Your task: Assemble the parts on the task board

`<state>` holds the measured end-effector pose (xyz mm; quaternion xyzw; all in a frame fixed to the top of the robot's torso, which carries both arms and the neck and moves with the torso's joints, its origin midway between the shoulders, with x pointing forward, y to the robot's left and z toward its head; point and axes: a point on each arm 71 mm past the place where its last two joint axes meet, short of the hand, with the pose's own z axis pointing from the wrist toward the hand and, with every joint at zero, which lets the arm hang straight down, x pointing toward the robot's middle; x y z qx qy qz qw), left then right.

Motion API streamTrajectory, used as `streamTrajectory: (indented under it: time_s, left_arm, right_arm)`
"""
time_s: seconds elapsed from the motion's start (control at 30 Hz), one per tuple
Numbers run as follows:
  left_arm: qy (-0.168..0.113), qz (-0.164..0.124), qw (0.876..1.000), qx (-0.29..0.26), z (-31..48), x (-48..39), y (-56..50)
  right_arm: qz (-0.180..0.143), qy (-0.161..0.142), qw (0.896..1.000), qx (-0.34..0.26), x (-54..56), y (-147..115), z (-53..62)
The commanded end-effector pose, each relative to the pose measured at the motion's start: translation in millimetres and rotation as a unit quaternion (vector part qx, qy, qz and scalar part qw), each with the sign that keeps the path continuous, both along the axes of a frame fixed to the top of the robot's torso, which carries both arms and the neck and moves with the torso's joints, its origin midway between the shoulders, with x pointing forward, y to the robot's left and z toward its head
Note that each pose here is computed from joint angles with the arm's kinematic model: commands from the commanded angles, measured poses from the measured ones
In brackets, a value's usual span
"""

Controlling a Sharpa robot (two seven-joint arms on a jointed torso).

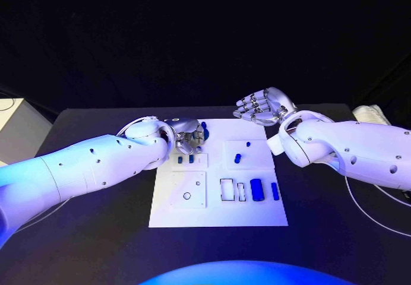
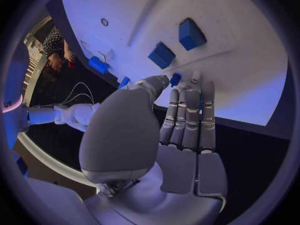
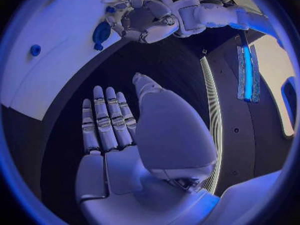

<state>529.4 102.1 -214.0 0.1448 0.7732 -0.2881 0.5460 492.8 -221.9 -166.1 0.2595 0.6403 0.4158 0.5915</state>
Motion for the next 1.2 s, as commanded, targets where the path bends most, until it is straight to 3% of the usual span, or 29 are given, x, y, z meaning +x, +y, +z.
streamTrajectory:
  time_s: [0.03, 0.47, 1.2]
  left_arm:
    - [0.008, -0.004, 1.000, 0.009, -1.8, -0.3, -2.4]
    - [0.024, 0.008, 0.999, 0.020, -6.1, 2.3, -1.5]
    - [0.044, 0.004, 0.999, 0.019, -11.5, 0.5, -4.2]
  right_arm:
    - [0.012, 0.002, 1.000, -0.005, -0.6, 1.9, -0.5]
    - [0.015, 0.008, 1.000, -0.007, -0.6, 2.2, -1.3]
    - [0.018, 0.008, 1.000, -0.008, -0.9, 2.7, -1.3]
